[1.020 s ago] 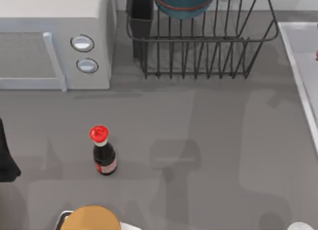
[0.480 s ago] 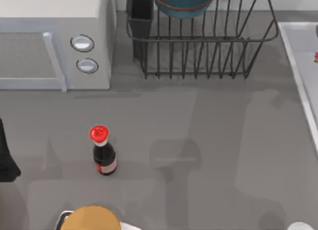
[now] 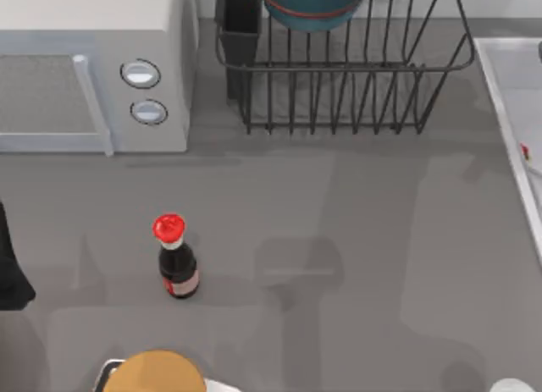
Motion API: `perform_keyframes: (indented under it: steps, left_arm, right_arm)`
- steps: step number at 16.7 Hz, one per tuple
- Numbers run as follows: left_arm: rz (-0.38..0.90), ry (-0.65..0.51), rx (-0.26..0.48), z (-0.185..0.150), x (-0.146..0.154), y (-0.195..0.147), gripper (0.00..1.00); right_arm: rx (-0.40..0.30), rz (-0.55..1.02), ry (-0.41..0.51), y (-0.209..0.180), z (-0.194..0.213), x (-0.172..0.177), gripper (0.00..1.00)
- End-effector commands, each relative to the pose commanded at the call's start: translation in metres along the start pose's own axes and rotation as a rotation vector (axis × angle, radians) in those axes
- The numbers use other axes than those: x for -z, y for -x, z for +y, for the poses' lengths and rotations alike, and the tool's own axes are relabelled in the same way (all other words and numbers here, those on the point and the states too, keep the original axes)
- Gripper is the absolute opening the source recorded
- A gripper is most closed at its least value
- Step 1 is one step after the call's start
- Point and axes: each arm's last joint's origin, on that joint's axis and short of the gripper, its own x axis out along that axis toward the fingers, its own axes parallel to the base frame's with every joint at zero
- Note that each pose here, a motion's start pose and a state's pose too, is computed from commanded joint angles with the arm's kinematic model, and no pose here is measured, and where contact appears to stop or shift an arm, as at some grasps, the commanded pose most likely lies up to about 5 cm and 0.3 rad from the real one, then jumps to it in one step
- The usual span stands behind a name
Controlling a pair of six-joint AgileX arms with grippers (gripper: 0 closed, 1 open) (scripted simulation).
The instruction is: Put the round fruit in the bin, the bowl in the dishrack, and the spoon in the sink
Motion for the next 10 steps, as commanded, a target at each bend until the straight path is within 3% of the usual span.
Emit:
perform_keyframes:
  steps: [4,10]
  left_arm:
    - [0.0,0.0,0.0,0.0,0.0,0.0,1.0]
    - [0.0,0.0,0.0,0.0,0.0,0.0,1.0]
  right_arm:
    - [0.0,0.0,0.0,0.0,0.0,0.0,0.98]
    - [0.0,0.0,0.0,0.0,0.0,0.0,1.0]
